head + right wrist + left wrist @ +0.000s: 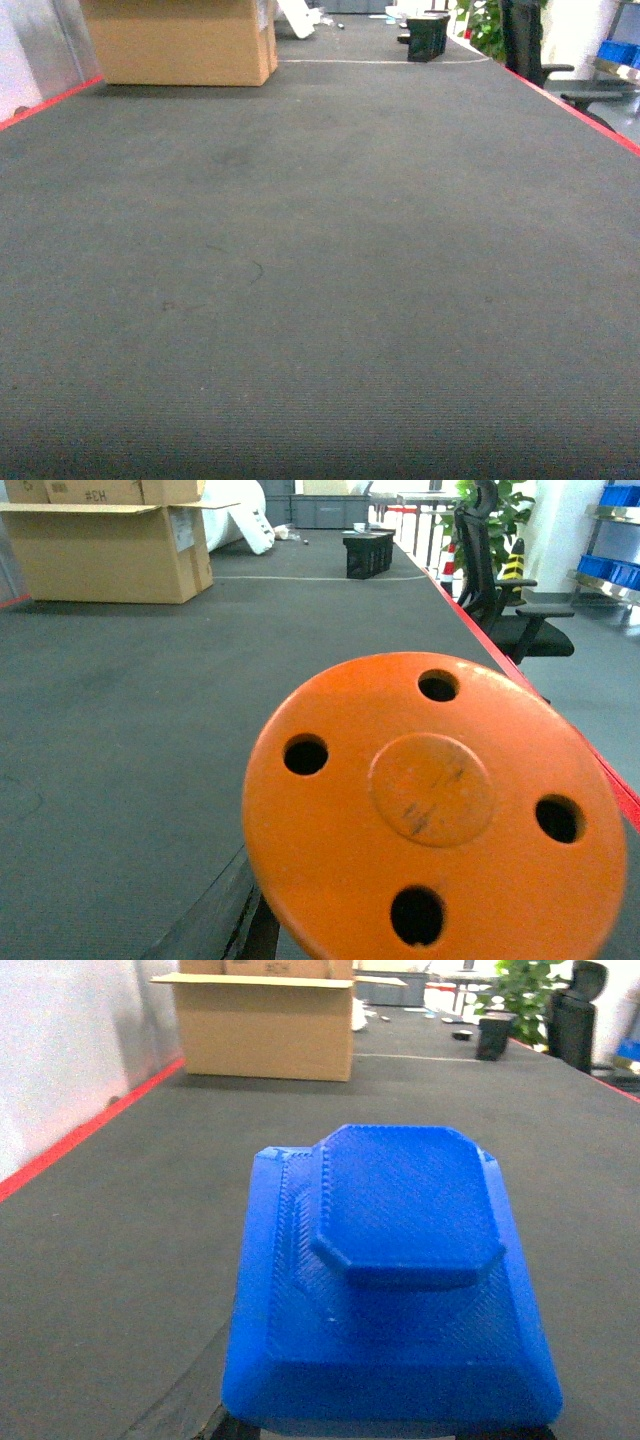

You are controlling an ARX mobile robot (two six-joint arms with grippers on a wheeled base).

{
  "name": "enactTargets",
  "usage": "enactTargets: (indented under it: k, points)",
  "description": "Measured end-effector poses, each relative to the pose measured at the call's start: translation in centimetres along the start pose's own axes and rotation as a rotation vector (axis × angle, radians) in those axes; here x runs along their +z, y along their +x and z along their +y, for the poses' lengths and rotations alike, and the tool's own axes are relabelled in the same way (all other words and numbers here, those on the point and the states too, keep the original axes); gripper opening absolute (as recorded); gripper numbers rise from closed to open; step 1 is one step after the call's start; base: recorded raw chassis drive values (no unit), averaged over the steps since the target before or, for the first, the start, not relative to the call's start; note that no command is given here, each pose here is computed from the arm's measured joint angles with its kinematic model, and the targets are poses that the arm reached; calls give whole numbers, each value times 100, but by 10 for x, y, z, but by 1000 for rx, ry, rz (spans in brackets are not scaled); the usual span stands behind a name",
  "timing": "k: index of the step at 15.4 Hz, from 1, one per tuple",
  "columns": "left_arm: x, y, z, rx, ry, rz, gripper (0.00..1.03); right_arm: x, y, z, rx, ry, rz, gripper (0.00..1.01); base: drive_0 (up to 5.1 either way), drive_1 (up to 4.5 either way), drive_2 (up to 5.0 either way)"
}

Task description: Sort blue parts and orange caps into right shelf containers

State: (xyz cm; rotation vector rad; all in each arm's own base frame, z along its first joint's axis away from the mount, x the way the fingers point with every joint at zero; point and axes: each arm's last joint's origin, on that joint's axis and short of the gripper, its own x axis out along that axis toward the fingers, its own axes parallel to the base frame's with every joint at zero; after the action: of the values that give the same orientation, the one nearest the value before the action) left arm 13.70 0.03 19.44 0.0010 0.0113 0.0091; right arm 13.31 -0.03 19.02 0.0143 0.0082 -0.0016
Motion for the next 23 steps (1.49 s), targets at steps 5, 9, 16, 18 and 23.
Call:
enactTargets:
  k: [5, 9, 16, 18, 23]
  points:
    - [-13, -11, 0, -11, 0, 2, 42, -11, -10, 0, 2, -5, 2, 45, 0, 0, 0]
    - [-18, -18, 0, -11, 0, -3, 42, -16, -16, 0, 2, -6, -1, 45, 0, 0, 0]
    - [-28, -39, 0, -10, 0, -18, 42, -24, -36, 0, -1, -8, -1, 45, 0, 0, 0]
    - [-29, -39, 0, -6, 0, -4, 42, -23, -36, 0, 3, -8, -14, 45, 0, 0, 0]
    - [-29, -39, 0, -8, 0, -5, 42, -24, -36, 0, 2, -8, -10, 45, 0, 0, 0]
